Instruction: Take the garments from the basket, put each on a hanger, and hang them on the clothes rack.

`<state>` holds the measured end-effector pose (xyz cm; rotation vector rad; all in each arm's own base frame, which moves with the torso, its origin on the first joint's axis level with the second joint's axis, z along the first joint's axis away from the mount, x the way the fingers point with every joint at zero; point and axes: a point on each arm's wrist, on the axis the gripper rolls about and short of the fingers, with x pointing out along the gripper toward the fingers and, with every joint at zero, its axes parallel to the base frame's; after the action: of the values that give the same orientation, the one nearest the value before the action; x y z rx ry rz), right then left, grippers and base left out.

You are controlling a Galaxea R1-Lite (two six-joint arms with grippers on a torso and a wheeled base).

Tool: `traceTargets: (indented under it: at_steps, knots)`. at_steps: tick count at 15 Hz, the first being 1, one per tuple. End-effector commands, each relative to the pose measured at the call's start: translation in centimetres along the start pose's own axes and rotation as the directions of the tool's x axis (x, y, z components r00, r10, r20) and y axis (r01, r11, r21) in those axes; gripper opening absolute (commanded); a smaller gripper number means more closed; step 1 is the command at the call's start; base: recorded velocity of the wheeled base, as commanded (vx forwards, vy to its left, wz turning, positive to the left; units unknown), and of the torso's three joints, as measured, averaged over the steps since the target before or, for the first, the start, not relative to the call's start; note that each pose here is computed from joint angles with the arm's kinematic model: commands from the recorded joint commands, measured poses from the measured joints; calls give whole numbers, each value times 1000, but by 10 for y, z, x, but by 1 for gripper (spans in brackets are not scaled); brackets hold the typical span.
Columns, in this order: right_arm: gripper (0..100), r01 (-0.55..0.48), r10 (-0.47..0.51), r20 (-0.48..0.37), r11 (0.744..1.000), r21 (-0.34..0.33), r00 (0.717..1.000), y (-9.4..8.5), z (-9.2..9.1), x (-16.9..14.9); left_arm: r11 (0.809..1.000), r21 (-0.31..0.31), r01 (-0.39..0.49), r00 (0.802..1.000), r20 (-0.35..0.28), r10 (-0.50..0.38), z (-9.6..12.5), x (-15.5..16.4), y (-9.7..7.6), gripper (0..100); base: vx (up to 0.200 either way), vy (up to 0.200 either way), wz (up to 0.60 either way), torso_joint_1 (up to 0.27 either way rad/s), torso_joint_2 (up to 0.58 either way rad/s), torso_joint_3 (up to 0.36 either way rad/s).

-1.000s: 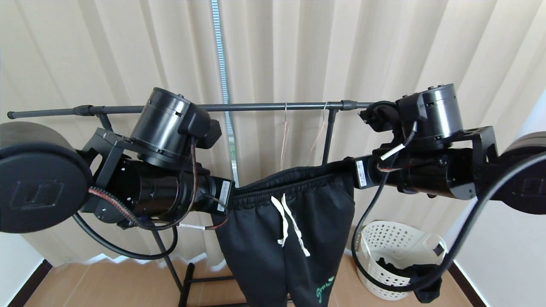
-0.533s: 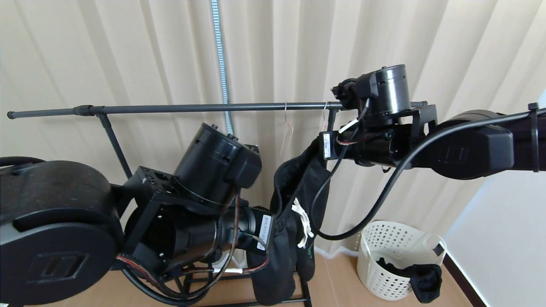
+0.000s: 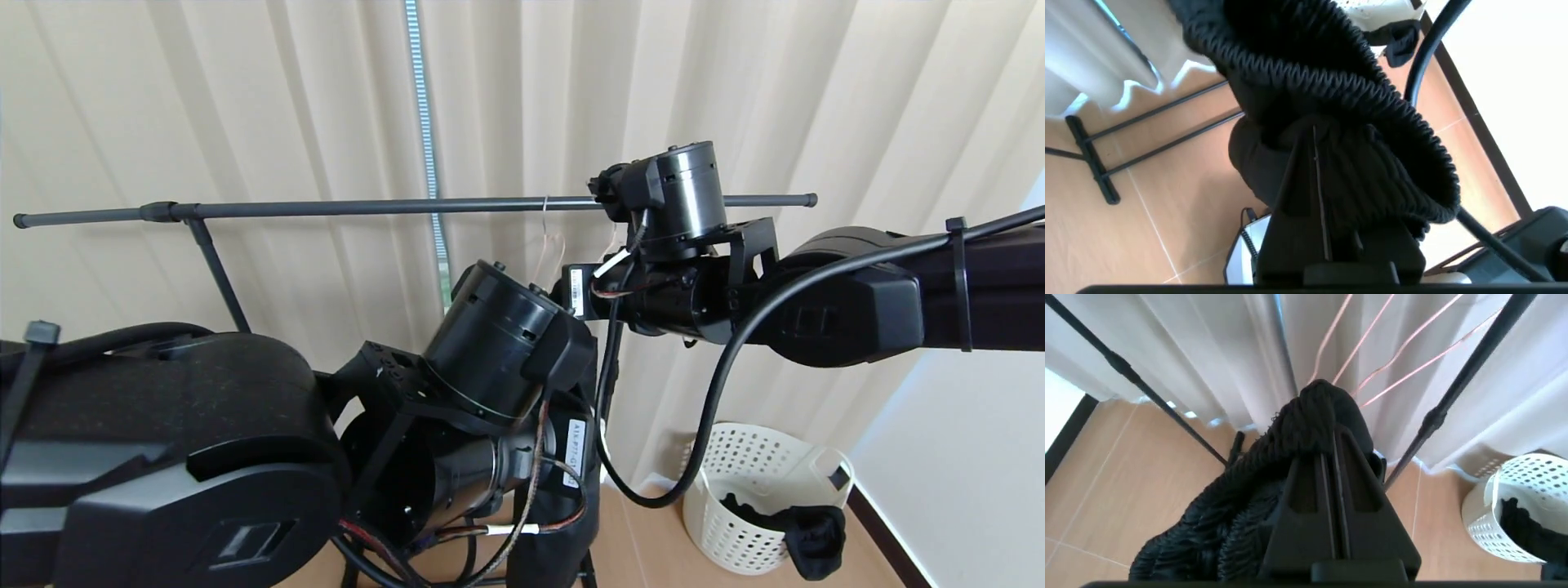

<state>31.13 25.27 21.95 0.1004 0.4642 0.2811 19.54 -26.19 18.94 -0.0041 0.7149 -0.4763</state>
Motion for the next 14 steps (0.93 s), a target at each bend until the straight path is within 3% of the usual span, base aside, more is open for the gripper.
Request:
traceTargets:
  at_steps: [1, 2, 4, 6, 8, 10, 14]
  knots:
    - [0, 18, -18, 0, 1000, 22, 1000, -8, 2, -4, 1000, 4, -12, 1000, -11, 12, -4, 0, 3, 0, 0, 0, 0, 0, 0, 0]
    - [0, 62, -63, 23, 997, 50, 998, -29, 11, -21, 1000, -4, -17, 1000, 11, 17, -2, -13, 10, 0, 0, 0, 0, 0, 0, 0]
    - [0, 111, -115, 47, 991, 73, 992, -54, 17, -48, 998, -29, -48, 998, 39, 49, 4, -23, 29, 0, 0, 0, 0, 0, 0, 0]
    - [0, 146, -151, 57, 986, 83, 987, -74, 17, -73, 994, -46, -104, 993, 54, 106, 14, -19, 50, 0, 0, 0, 0, 0, 0, 0]
    - [0, 167, -170, 55, 985, 51, 984, -86, 9, -92, 992, -11, -130, 987, 99, 130, 26, -5, 62, 0, 0, 0, 0, 0, 0, 0]
    - [0, 210, -209, 58, 977, -19, 976, -93, 2, -106, 992, 17, -124, 981, 151, 120, 35, 14, 58, 0, 0, 0, 0, 0, 0, 0]
    - [0, 233, -232, 25, 971, -51, 972, -97, -10, -104, 990, 50, -132, 982, 140, 124, 41, 41, 52, 0, 0, 0, 0, 0, 0, 0]
